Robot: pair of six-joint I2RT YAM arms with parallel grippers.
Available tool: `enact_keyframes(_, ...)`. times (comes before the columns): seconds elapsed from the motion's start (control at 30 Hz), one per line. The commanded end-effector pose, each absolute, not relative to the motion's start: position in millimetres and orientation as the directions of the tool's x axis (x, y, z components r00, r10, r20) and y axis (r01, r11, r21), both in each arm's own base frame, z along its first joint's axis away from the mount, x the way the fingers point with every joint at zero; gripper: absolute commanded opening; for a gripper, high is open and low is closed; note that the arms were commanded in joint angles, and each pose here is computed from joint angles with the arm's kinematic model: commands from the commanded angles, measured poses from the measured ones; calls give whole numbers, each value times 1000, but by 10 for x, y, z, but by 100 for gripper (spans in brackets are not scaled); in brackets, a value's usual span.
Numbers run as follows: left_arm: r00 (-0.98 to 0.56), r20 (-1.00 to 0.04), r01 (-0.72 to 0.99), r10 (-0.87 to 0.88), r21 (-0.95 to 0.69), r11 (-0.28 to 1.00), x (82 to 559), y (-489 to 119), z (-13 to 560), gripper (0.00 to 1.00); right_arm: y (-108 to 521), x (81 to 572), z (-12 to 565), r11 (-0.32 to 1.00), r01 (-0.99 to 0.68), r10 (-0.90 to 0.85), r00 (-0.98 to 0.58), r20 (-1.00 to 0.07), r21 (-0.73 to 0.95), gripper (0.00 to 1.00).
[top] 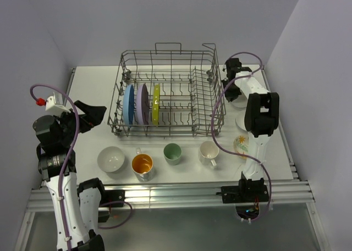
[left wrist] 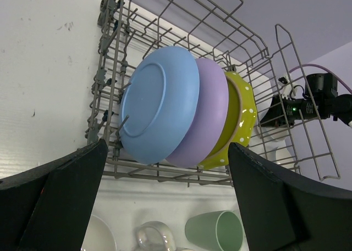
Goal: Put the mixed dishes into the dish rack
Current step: Grab a bowl with the right arm
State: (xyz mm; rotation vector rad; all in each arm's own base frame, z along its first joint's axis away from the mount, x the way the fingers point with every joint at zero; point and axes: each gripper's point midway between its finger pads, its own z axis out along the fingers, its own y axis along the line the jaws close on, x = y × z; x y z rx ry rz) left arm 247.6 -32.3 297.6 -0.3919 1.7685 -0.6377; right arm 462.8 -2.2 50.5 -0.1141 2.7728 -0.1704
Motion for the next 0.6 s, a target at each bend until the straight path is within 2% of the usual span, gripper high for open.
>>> enact_keyframes(0.0, -245, -797, 109, -551, -588, 802, 2458, -357, 3178, 99, -86, 4682, 568, 989, -29, -82, -924, -374, -144, 9)
enact_keyframes(0.13, -243, -799, 106, -550, -585, 804, 2450, -352, 3183, 99, -149, 4726, 679, 990, -9, -67, -910, -410, -143, 0)
enact_keyframes(0.33, -243, -799, 111, -551, -587, 802, 2449, -360, 3204, 99, -374, 4761, 926, 996, 52, 8, -875, -483, -77, 0)
enact_keyframes(0.57, -244, -797, 115, -552, -589, 800, 2454, -366, 3226, 99, -485, 4764, 1252, 988, 87, 143, -816, -559, 127, 0)
